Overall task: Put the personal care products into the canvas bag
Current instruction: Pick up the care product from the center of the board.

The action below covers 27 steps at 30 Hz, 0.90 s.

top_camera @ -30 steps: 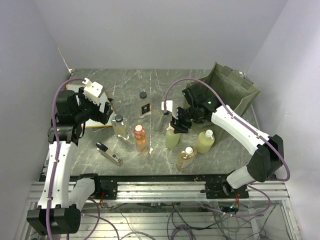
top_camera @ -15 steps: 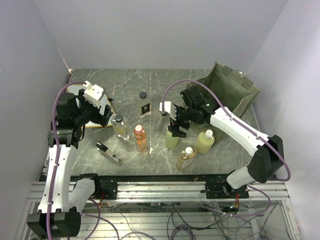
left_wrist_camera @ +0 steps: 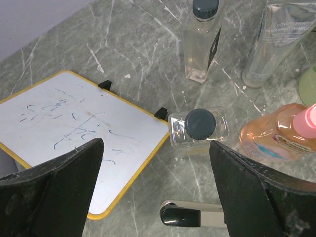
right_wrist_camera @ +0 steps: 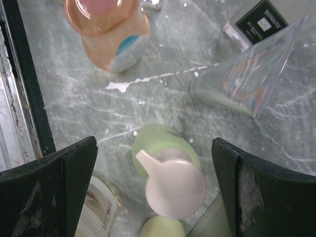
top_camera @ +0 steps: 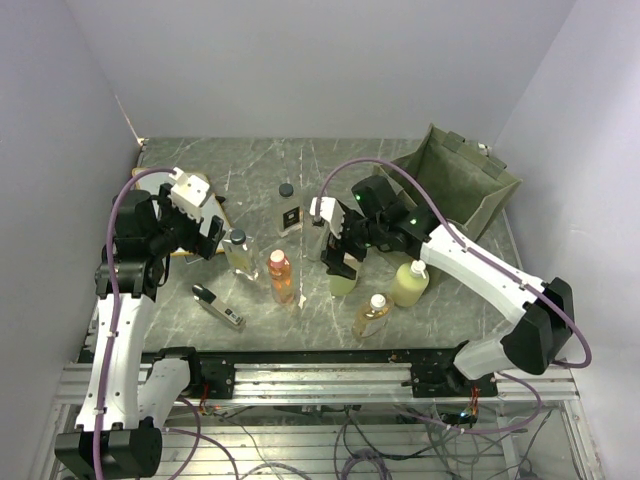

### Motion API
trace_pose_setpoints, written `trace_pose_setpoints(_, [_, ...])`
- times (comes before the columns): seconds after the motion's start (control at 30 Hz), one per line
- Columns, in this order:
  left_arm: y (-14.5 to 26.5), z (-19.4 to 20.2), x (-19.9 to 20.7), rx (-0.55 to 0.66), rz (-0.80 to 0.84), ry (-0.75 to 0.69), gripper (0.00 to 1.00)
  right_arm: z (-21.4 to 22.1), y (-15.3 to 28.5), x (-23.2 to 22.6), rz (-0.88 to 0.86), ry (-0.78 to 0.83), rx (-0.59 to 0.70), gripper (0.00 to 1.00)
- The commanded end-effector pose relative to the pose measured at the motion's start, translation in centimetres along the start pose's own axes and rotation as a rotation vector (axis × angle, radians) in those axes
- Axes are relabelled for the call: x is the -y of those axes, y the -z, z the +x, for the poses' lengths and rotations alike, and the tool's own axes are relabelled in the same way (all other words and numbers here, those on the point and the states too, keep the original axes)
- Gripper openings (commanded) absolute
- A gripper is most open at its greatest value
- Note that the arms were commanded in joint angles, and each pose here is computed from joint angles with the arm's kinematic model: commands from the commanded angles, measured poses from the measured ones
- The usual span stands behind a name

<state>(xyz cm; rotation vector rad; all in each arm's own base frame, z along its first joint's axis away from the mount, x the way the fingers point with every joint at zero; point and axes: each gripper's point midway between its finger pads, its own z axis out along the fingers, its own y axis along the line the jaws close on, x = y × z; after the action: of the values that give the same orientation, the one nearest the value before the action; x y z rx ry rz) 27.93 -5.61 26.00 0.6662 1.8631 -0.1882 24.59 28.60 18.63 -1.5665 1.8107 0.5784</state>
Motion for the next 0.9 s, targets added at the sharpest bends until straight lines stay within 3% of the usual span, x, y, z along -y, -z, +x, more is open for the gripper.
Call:
trace_pose_setpoints(0.0, [0.4, -0.2, 0.2, -0.003, 0.006, -0.020, 0.99, -4.1, 1.2, 1.3, 0.087, -0.035, 0.107, 1.00])
trace_pose_setpoints(0.37, [0.8, -1.0, 0.1, 0.007, -0.004, -0.001, 0.99, -2.9, 0.9, 5.4, 0.316, -0.173, 0.031, 0.99])
trace_pose_setpoints(0.87, [0.4, -0.9, -0.1, 0.002, -0.003, 0.004, 0.99, 2.9, 1.3, 4.7, 0.294, -0.179, -0.245, 0.97])
